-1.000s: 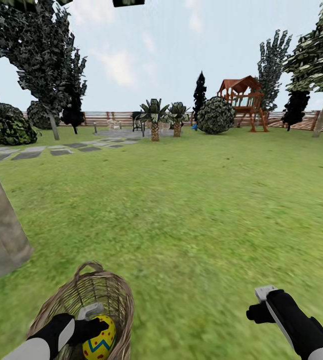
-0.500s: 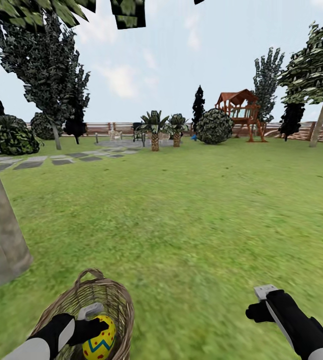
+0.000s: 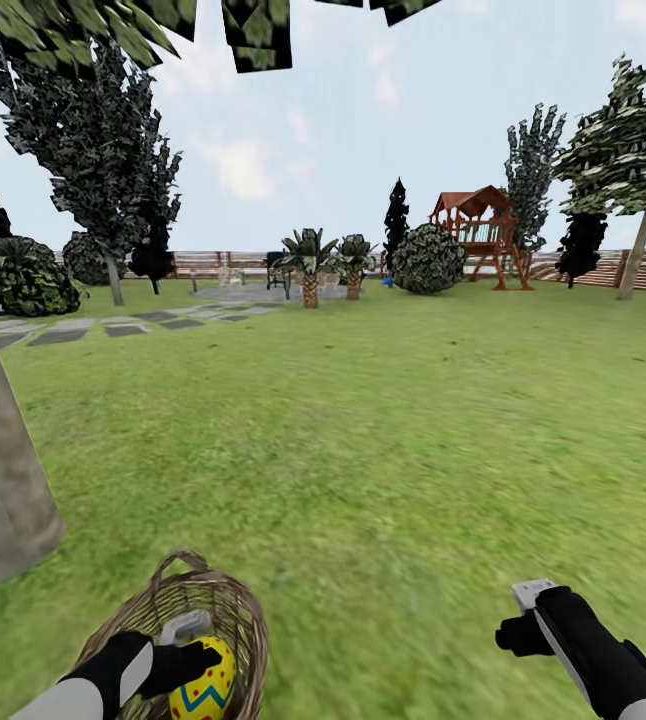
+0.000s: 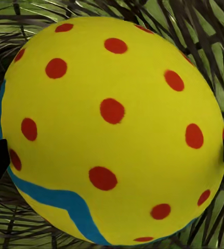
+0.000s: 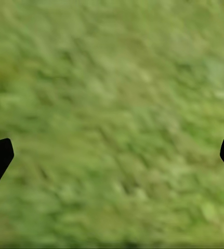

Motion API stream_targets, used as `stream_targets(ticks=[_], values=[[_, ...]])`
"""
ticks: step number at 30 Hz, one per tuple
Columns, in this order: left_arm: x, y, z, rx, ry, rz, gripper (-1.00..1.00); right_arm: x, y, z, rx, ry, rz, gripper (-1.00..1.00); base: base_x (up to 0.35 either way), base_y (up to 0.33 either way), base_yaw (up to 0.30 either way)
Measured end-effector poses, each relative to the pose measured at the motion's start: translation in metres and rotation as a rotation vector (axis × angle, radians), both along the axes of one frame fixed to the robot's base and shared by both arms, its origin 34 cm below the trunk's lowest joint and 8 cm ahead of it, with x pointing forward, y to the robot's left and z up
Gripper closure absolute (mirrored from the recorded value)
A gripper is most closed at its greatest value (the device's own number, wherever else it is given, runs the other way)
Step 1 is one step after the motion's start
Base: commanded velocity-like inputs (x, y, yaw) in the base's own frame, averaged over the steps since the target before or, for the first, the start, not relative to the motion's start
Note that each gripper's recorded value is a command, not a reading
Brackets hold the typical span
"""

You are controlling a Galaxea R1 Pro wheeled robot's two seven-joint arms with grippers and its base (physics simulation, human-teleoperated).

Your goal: Take the three Easter eggs out of the wicker basket on the lawn in the garden, then place them on the lawn next to a single tree (choose any tree) so that all three eggs are next to the same tree and none are left in the basket.

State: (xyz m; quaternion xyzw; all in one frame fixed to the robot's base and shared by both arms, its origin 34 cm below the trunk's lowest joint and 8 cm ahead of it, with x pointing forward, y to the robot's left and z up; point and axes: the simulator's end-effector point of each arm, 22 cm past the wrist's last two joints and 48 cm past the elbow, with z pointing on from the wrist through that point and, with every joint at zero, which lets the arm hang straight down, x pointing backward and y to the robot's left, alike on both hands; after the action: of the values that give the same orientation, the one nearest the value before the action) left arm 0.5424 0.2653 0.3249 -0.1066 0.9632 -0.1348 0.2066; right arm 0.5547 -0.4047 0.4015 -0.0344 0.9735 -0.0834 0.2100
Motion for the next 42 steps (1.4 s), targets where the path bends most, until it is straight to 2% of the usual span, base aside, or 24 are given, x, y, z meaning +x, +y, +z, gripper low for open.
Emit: stream_targets(ticks=[22, 28, 33, 42], values=[[0.012, -0.001, 0.049, 0.001, 0.001, -0.002, 1.00, 0.012, 0.001, 0.048, 0.001, 0.001, 0.002, -1.00, 0.000, 0.000, 0.000], [0.015, 0.000, 0.062, 0.000, 0.002, 0.001, 1.00, 0.013, 0.002, 0.058, 0.002, 0.011, 0.001, -1.00, -0.199, 0.155, 0.000], [0.017, -0.001, 0.072, -0.001, 0.003, -0.002, 1.00, 0.013, 0.012, 0.063, 0.015, 0.019, 0.006, -1.00, -0.023, 0.018, 0.000], [0.021, 0.000, 0.092, 0.000, 0.002, 0.001, 1.00, 0.018, 0.012, 0.083, 0.015, 0.017, 0.005, -1.00, 0.000, 0.000, 0.000]])
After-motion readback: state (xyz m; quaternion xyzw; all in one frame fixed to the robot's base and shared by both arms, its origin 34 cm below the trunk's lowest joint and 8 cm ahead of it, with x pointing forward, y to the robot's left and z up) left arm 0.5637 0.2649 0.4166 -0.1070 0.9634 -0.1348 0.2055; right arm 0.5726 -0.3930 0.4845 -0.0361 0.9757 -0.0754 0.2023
